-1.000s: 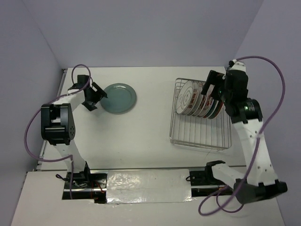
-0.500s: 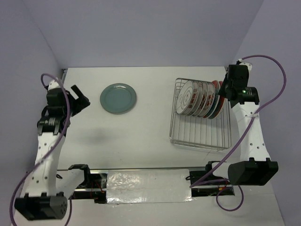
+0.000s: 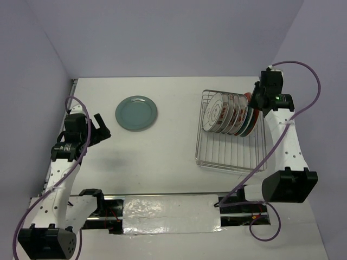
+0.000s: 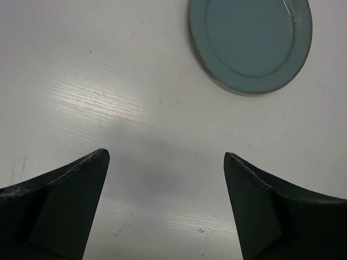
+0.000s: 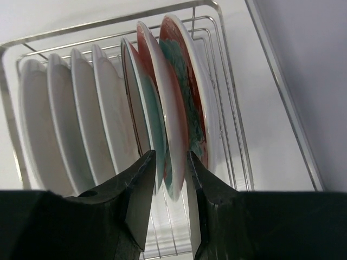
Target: Unload the plates from the dish rack
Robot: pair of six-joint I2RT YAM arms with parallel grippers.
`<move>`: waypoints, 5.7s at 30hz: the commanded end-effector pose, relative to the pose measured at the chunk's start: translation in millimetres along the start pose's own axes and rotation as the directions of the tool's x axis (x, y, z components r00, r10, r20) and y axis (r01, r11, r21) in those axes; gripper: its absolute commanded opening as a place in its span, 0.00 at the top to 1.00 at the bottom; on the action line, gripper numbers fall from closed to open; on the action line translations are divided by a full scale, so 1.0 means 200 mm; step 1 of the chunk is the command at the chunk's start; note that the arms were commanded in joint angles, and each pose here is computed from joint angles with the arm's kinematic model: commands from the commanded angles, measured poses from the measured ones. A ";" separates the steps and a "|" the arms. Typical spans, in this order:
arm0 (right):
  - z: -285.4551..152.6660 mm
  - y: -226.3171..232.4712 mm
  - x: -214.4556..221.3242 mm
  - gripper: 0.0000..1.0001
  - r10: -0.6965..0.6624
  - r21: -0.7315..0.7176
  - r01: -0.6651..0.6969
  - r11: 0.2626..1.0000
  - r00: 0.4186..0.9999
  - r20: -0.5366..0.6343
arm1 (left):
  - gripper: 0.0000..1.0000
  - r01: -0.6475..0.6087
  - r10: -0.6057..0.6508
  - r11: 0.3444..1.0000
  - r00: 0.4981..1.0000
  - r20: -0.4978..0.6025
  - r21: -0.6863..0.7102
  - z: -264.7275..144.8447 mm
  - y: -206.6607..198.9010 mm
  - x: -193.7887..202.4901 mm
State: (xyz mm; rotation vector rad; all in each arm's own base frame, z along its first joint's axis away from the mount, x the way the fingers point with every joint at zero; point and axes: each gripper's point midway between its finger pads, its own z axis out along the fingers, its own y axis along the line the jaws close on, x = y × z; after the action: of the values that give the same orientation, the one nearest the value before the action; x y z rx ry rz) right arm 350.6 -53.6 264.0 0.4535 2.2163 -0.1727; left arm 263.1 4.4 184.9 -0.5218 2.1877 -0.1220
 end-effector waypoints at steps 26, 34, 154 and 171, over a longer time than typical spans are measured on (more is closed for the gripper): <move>0.19 0.02 0.01 0.68 -0.200 0.252 0.219 0.943 0.975 -0.099 | 0.01 -0.057 0.051 0.994 0.997 0.060 0.088 -0.05 -0.11 -0.06; 0.22 0.04 0.06 0.71 -0.209 0.236 0.233 0.943 0.970 -0.121 | 0.00 -0.060 0.055 0.994 0.997 0.060 0.094 -0.06 -0.12 -0.06; -1.09 0.72 -0.08 0.00 0.240 -0.726 0.076 0.684 0.916 0.322 | 1.00 0.310 -0.303 0.830 0.949 -0.092 0.463 0.20 -0.57 -0.44; -1.20 0.54 0.06 0.00 0.187 -0.726 0.154 0.670 0.912 0.365 | 0.84 0.501 -0.412 0.763 0.864 -0.289 0.409 0.84 -0.58 -0.30</move>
State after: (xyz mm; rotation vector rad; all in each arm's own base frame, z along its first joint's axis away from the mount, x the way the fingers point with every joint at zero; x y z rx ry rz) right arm 216.8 120.1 407.8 -0.0165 1.6769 0.6138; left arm 423.5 -48.8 94.4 -0.9142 2.2465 -0.8011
